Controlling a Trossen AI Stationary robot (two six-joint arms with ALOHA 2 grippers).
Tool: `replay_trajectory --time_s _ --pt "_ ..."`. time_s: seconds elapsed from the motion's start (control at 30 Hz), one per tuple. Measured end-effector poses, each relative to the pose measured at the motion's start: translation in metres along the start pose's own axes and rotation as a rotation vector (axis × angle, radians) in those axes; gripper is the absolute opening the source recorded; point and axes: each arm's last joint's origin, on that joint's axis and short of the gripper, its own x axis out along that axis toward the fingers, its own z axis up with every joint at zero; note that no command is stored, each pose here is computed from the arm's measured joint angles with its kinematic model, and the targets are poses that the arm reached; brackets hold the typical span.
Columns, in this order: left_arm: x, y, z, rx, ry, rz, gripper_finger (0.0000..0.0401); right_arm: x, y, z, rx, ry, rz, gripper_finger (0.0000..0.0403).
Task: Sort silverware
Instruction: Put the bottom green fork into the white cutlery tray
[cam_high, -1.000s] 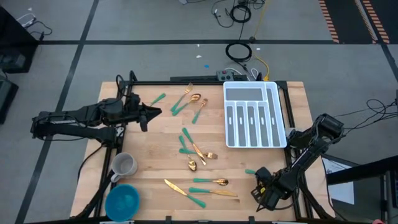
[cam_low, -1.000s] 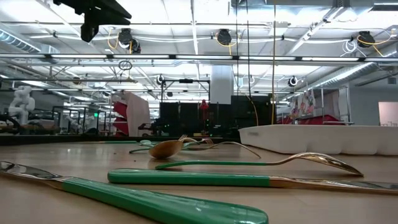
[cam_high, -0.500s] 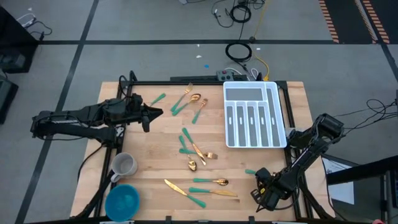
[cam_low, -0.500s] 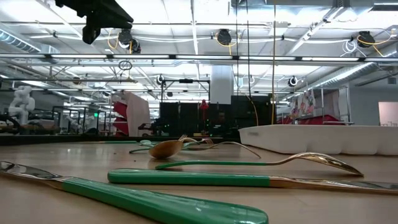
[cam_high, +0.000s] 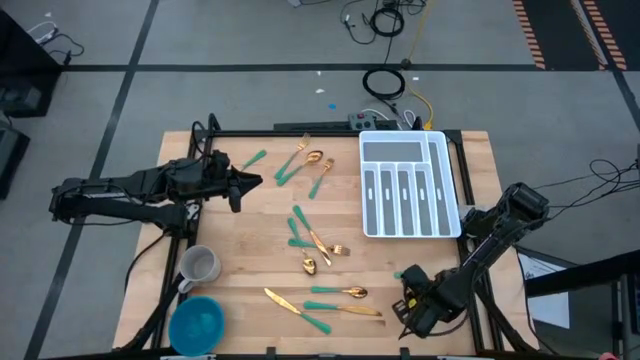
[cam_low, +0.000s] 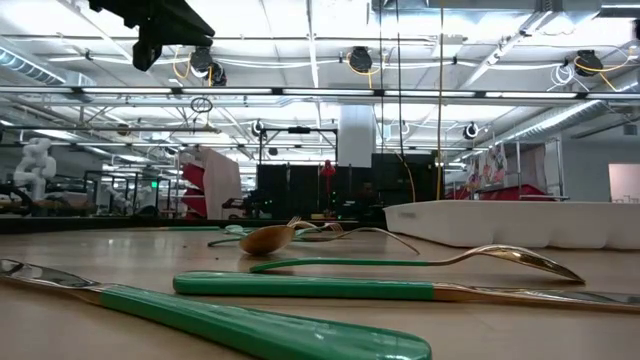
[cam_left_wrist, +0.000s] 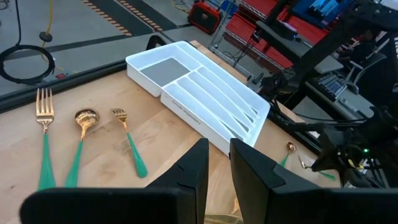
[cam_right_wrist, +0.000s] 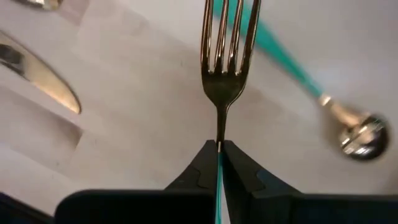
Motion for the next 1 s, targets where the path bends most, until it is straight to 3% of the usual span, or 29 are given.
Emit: replay_trajectory --time_s 0.37,0.67,0.83,1.0 --pt "0.0 0.0 0.0 -0.006 0.003 -0.004 0.0073 -0.019 -0.012 0.081 -0.093 -0.143 -0.115 0.0" --pt "0.0 0.0 0.0 -0.005 0.003 -0.004 0.0073 -0.063 -0.067 0.145 0.097 -0.353 -0.272 0.0" --pt "0.0 0.0 0.0 -0.003 0.003 -0.004 0.0073 -0.082 -0.107 0.165 0.22 -0.466 -0.248 0.0" --pt "0.0 0.0 0.0 0.0 0.003 -0.004 0.0073 -0.081 -0.137 0.174 0.316 -0.522 -0.163 0.0"
